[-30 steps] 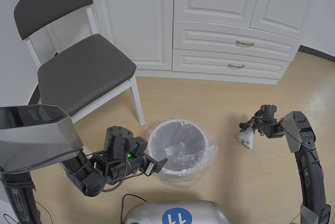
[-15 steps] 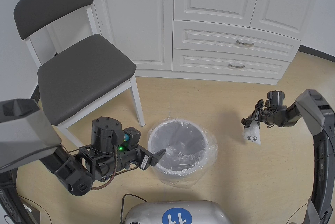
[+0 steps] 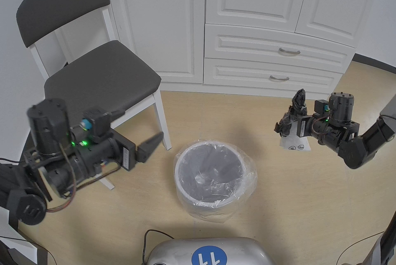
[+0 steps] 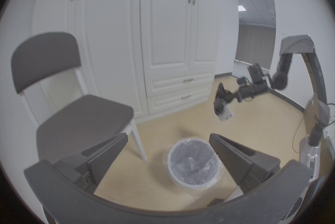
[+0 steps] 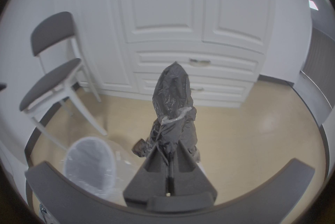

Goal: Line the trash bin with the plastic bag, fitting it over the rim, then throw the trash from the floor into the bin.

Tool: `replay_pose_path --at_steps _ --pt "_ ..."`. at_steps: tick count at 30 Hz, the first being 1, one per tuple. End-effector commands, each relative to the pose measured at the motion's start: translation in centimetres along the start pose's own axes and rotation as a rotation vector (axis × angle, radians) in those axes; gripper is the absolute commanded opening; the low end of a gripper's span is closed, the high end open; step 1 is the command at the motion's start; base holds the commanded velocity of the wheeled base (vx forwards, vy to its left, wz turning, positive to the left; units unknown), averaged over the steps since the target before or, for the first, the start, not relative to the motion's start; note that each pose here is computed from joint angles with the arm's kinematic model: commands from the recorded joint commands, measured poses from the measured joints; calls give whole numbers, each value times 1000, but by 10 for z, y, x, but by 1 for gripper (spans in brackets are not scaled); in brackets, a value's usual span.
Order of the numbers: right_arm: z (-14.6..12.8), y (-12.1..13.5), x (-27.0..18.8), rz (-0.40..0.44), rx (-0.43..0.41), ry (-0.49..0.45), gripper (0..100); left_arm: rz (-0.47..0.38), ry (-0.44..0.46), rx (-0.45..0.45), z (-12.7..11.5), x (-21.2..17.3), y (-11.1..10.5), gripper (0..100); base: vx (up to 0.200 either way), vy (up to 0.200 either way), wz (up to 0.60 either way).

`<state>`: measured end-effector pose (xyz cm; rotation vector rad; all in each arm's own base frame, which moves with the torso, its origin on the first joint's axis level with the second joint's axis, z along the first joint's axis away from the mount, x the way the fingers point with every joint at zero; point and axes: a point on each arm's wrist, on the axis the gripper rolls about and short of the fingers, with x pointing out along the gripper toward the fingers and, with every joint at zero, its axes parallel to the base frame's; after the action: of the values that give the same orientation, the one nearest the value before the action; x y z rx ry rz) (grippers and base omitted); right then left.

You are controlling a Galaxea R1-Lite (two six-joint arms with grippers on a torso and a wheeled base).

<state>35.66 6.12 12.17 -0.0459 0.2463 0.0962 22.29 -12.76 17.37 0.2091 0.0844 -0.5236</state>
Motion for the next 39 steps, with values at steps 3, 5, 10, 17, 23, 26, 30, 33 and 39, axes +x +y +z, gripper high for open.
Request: replay_pose_path --at_steps 3,5,10,17,23,26,30,33,39 --pt "17 103 -83 233 13 -218 0 190 -292 37 57 -96 35 100 0 0 0" --pt "5 124 -80 277 40 -237 0 220 -319 59 61 -105 38 100 0 0 0" --pt "-30 166 -66 368 138 -290 0 281 -393 73 70 -131 42 100 0 0 0" --pt "-85 197 -35 405 154 -193 0 360 -429 91 75 -155 47 100 0 0 0" --pt "-107 208 -25 419 198 -140 0 340 -439 112 76 -165 48 100 0 0 0" --pt "-118 209 -17 414 196 -119 0 343 -435 111 76 -164 49 100 0 0 0" --pt "-131 210 -4 403 217 -105 0 344 -437 111 76 -164 49 100 0 0 0" --pt "-138 206 8 379 231 -103 0 344 -437 111 76 -164 49 100 0 0 0" --pt "-140 201 20 360 254 -111 0 341 -431 110 75 -163 49 100 0 0 0"
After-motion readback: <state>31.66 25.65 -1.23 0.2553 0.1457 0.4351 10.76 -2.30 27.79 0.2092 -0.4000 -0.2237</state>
